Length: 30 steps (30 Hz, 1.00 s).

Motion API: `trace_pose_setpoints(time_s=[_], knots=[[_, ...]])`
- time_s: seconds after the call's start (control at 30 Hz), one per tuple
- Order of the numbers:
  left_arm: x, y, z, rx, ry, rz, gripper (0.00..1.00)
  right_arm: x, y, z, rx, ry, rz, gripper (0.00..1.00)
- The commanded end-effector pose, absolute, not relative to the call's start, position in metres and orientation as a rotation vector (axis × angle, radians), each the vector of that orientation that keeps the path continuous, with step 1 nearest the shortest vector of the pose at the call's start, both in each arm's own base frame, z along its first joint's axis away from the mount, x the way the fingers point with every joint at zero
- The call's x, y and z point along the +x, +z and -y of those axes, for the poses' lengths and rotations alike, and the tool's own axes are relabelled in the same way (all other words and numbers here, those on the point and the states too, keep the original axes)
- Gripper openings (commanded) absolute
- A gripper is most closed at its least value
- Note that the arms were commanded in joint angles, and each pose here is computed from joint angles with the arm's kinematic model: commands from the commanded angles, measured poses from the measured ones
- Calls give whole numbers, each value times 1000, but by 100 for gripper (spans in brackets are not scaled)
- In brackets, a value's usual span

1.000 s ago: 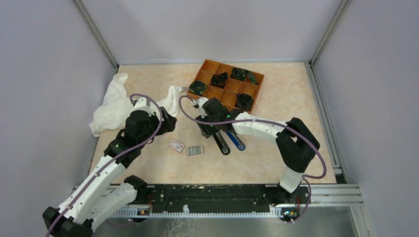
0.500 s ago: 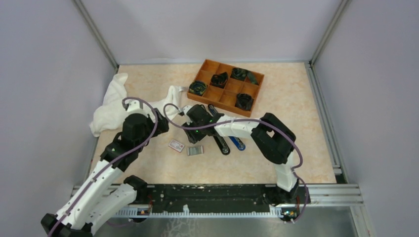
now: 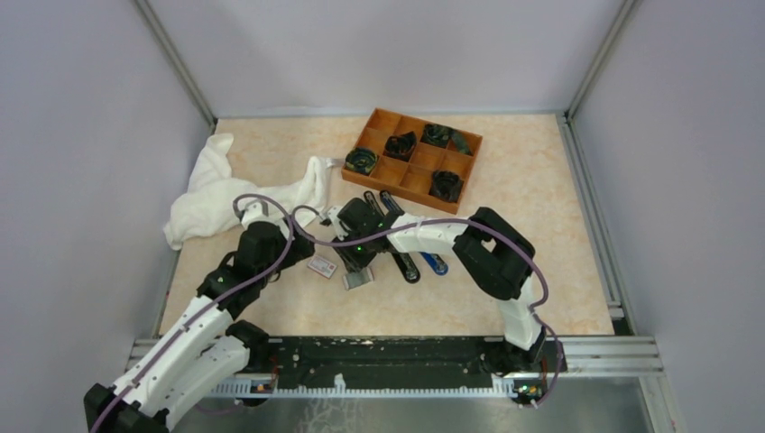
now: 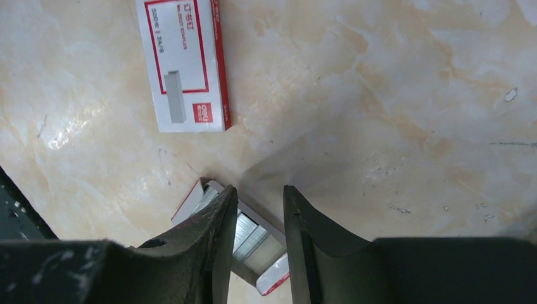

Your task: Load the staples into the stapler

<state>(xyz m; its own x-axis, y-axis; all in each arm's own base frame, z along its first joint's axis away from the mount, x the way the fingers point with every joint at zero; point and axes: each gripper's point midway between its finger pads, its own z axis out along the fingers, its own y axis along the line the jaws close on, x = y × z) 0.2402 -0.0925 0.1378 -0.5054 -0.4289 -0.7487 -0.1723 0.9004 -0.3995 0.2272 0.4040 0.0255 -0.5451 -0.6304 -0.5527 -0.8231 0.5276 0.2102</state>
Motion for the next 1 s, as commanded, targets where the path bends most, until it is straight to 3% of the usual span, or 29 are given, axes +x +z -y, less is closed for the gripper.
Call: trace_pose_setpoints(time_s=[0.0, 0.4, 0.97], knots=[[239, 133, 110, -435, -461, -2114, 92, 211, 37, -388, -1321, 609, -2337, 33], [215, 103, 150, -345, -680, -2302, 87, 210, 98, -379, -1075, 615, -2262, 34], [169, 57, 186, -386, -1019, -2470, 66, 188, 64, -390, -861, 569, -2402, 28]])
